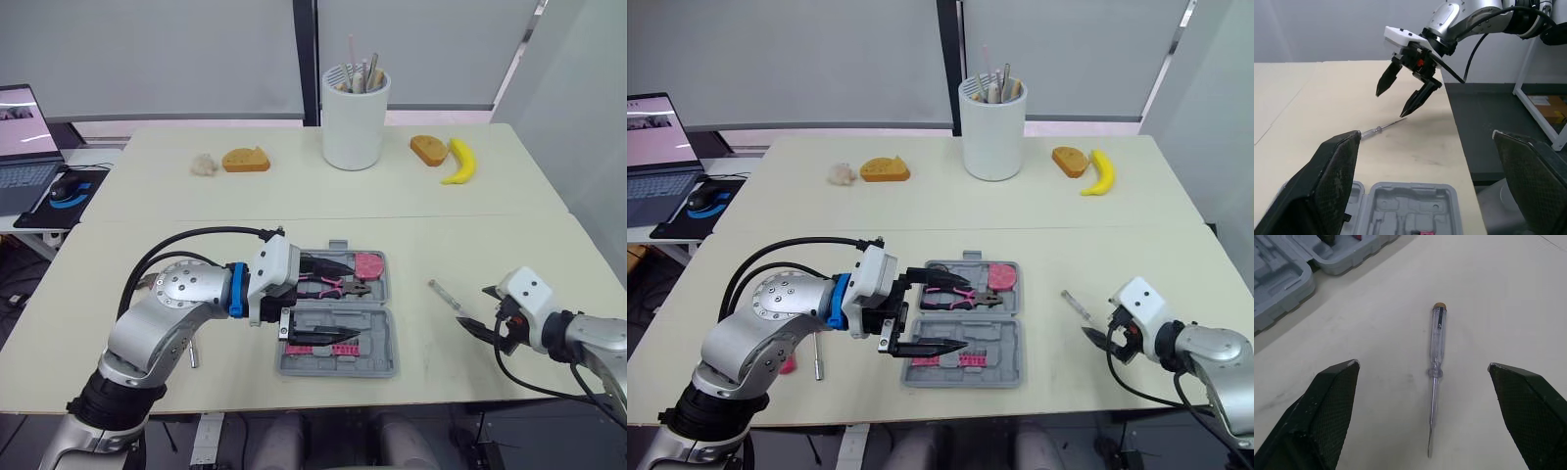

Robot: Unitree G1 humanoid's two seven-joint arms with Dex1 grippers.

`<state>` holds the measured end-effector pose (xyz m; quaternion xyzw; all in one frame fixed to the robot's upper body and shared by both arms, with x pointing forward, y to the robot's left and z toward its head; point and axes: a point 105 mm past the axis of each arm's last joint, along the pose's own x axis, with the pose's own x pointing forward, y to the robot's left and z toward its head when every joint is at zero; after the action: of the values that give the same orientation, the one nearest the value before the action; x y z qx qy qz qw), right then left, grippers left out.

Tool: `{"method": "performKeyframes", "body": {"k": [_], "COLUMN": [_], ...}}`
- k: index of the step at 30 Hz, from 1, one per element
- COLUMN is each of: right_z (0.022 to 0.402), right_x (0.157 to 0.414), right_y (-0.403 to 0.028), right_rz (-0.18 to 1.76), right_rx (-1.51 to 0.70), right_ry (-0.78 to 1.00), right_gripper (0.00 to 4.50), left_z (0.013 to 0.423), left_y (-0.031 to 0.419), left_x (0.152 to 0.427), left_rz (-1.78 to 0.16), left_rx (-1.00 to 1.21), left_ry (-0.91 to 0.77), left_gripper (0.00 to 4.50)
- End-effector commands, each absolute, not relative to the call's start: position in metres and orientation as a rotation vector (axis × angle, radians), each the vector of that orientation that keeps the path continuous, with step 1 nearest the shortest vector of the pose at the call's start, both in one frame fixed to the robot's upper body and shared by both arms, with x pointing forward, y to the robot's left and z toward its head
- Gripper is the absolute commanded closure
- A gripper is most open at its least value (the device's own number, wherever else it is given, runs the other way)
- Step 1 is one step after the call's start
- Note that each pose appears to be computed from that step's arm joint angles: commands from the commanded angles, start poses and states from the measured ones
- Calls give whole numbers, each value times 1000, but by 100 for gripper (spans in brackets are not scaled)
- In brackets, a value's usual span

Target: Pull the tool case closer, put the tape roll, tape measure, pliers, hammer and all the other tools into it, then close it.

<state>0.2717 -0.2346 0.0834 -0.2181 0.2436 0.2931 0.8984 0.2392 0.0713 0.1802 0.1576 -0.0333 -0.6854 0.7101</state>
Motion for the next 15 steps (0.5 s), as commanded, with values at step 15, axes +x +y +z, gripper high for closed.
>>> {"method": "performKeyframes", "body": {"k": [15], "right_z": [41], "right_x": [302], "right_y": [-230], "right_rz": [532], "right_rx": [-403], "right_ry": [556], "right_gripper": [3], "left_z": [184], "left_y": [68], "left_x": [237], "left_rz": [-1506], "left_rx": [421], "left_ry": [-128], "left_gripper": [0]}}
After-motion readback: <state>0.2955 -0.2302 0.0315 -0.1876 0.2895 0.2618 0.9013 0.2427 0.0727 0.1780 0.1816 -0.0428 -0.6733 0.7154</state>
